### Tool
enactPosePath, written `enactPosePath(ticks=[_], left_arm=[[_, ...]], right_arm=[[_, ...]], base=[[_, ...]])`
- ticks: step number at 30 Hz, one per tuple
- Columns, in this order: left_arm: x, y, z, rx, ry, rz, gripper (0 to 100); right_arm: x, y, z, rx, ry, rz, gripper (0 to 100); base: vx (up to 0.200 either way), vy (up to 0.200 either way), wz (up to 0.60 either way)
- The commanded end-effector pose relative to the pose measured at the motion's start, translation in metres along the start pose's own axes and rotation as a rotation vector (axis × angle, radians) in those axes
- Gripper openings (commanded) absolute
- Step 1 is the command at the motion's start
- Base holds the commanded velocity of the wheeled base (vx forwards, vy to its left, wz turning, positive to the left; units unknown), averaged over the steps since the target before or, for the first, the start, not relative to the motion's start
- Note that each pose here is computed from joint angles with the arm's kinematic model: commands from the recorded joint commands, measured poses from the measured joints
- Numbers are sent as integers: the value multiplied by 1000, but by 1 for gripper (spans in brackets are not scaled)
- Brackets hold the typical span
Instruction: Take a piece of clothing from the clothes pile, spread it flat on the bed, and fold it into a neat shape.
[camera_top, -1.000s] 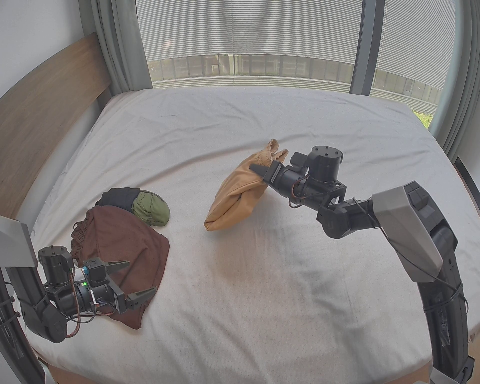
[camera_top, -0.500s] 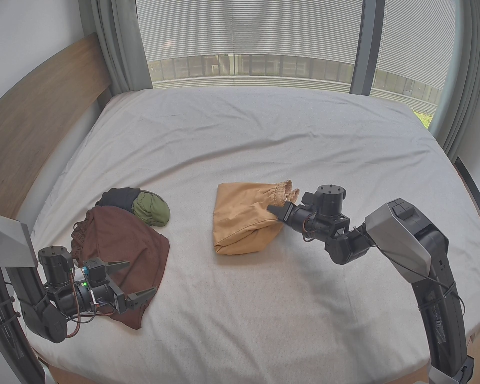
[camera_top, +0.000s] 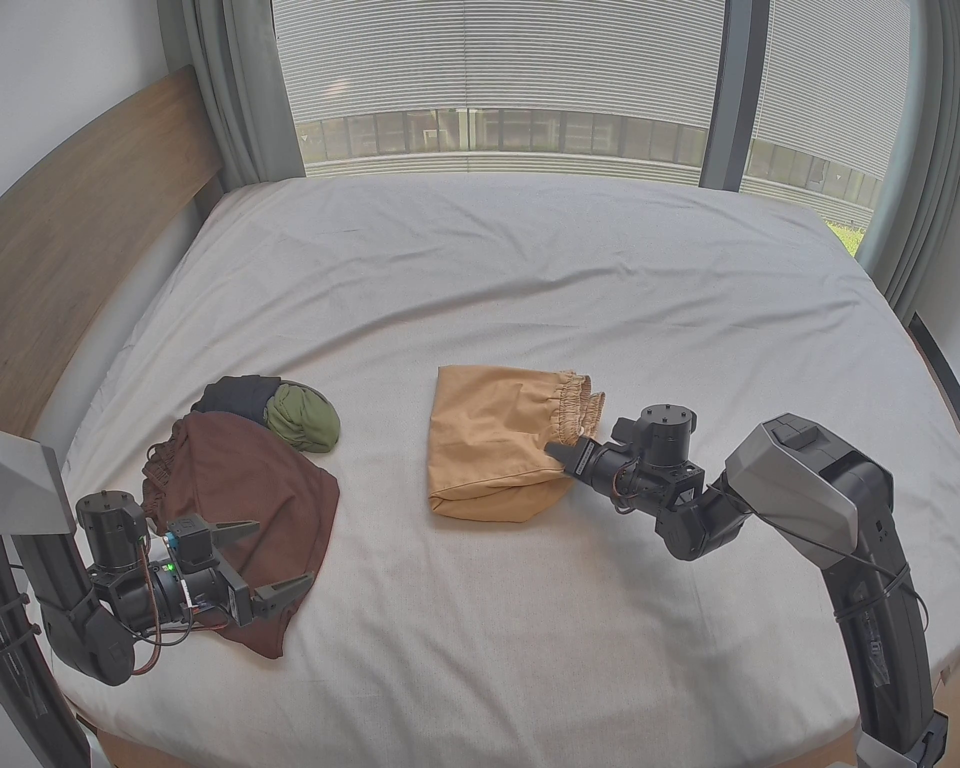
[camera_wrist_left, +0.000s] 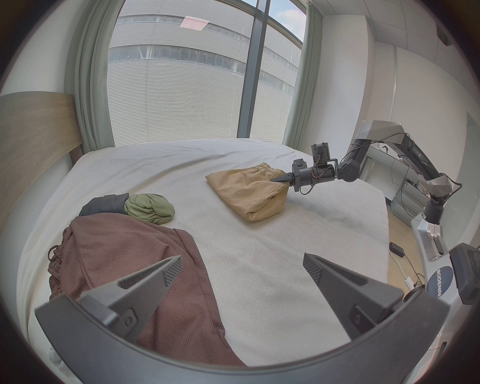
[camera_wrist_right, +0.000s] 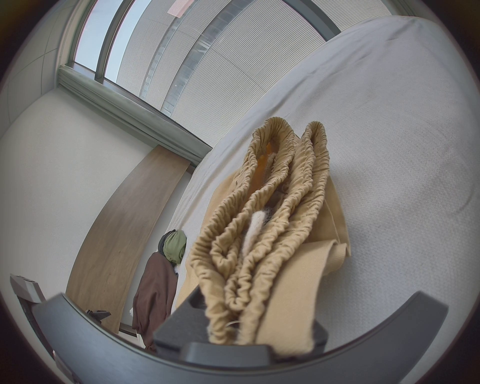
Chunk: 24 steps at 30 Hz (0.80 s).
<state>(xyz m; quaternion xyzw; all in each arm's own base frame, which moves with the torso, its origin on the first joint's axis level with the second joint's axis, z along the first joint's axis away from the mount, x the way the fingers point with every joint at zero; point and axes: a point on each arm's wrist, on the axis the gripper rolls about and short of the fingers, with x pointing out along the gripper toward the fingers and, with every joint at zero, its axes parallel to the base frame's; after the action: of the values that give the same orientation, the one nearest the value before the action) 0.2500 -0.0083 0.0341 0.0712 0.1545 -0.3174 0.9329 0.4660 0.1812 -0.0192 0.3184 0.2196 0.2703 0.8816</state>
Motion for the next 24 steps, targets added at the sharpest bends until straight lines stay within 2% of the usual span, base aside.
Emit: enactPosePath(ticks=[1,3,4,8,15,20,22,23,24], left_arm=[[0,0,0,1,-1,1,100],[0,0,0,1,-1,1,100],[0,0,0,1,-1,1,100],[0,1,1,3,-5,4,100],[0,1,2,6,-8,5,100],[0,1,3,11,-14,5,100],[0,1,3,9,-14,5,100],[0,1,3,9,-14,5,100],[0,2,4,5,-17,6,100]], right_arm=[[0,-2,0,1,0,-2,0],[-2,-3,-2,2,1,-5,0],[-2,-3,-2,1,-1,-3,100],[-9,-6,-8,-3,11,-21,100],[-47,1,-36,-62,148,-95,100],[-64,29,-50,-85,212,-72,100],[-70,51,-52,-98,226,-32,100],[-70,52,-52,-98,227,-30,100],[-73,68,-52,-110,229,3,100]], base=[[0,0,0],[0,0,0],[0,0,0],[0,0,0],[0,0,0],[0,0,0],[0,0,0],[0,0,0],[0,0,0]])
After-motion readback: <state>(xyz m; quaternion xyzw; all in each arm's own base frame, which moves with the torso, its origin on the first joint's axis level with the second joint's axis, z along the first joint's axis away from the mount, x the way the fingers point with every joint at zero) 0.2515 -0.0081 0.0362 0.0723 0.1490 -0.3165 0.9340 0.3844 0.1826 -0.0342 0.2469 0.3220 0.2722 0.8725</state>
